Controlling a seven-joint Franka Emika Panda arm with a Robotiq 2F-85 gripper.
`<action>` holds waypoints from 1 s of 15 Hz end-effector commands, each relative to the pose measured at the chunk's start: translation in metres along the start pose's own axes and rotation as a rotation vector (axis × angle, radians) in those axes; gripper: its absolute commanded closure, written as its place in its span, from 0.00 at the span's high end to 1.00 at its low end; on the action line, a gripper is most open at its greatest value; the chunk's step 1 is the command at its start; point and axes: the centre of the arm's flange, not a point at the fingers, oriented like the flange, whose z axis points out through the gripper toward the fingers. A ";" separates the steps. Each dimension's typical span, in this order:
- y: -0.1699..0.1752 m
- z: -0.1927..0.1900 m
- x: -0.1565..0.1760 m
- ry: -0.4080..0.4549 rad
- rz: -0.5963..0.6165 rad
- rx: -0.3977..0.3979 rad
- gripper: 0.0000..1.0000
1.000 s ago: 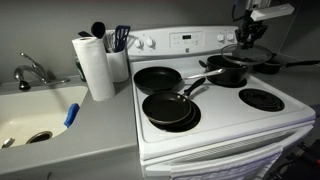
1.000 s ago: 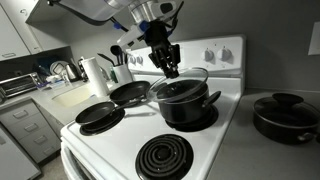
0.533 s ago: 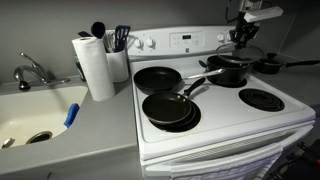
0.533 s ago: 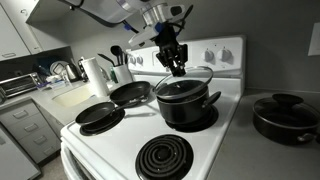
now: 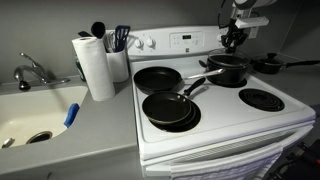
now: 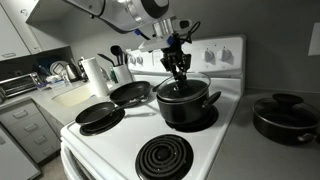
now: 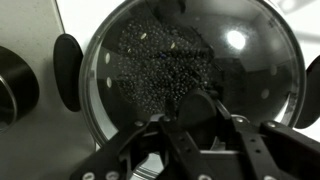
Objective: Put the lid on the black pot on the right back plate of the stove
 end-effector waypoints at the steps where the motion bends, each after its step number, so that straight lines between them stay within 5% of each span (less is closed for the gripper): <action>1: -0.004 -0.004 0.020 0.012 -0.032 0.029 0.14; 15: -0.004 0.007 0.006 -0.104 -0.026 0.003 0.14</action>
